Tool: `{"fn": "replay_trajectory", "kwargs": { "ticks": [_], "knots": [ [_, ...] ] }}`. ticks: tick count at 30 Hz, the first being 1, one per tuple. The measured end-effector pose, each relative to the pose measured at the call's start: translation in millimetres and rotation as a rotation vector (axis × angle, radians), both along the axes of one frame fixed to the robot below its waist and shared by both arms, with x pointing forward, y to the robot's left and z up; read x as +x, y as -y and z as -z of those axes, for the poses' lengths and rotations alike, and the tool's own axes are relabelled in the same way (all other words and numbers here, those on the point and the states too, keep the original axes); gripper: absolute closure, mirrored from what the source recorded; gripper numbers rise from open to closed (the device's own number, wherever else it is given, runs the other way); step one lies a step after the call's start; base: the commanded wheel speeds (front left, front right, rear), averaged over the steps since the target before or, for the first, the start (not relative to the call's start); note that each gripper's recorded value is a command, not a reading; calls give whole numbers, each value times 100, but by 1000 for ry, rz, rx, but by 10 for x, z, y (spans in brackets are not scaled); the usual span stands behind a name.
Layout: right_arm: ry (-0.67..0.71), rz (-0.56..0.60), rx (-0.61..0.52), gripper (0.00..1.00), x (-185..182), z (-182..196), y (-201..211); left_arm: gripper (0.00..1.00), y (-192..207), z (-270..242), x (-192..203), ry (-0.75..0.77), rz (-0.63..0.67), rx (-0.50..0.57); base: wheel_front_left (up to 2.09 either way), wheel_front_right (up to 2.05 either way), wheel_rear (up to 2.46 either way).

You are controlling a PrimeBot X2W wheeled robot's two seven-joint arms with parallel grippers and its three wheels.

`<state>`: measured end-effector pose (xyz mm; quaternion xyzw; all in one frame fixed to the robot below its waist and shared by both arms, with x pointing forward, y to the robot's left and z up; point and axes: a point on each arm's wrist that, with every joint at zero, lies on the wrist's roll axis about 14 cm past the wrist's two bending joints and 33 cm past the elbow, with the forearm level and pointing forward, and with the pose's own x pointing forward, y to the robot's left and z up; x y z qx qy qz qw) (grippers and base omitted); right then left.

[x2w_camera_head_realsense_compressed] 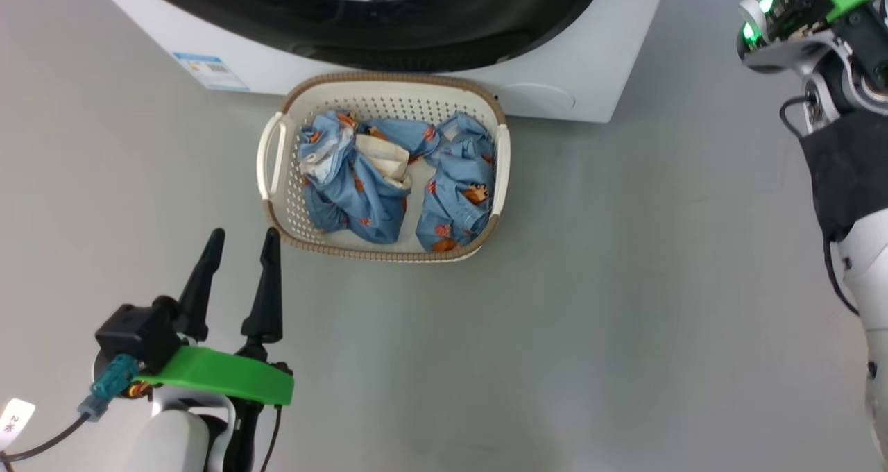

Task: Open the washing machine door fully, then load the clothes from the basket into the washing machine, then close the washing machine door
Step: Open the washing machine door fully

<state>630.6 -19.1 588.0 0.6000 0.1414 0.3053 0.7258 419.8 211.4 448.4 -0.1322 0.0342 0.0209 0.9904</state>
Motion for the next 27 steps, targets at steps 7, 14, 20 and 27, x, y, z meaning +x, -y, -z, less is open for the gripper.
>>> {"fn": "replay_trajectory", "kwargs": {
  "ticks": [7,14,20,27],
  "knots": [
    [-22,-65,-2,100,214,104,-168,0,-6,68,99,-10,-2,-6,0,0,0],
    [-38,-105,-24,100,371,251,-322,0,-17,127,192,-17,-10,-13,0,0,0],
    [-45,-144,-52,100,444,348,-491,0,-71,214,177,-38,-38,-34,0,0,0],
    [-29,-147,-74,100,536,367,-569,0,-122,258,165,-51,-55,-33,0,0,0]
  ]
}}
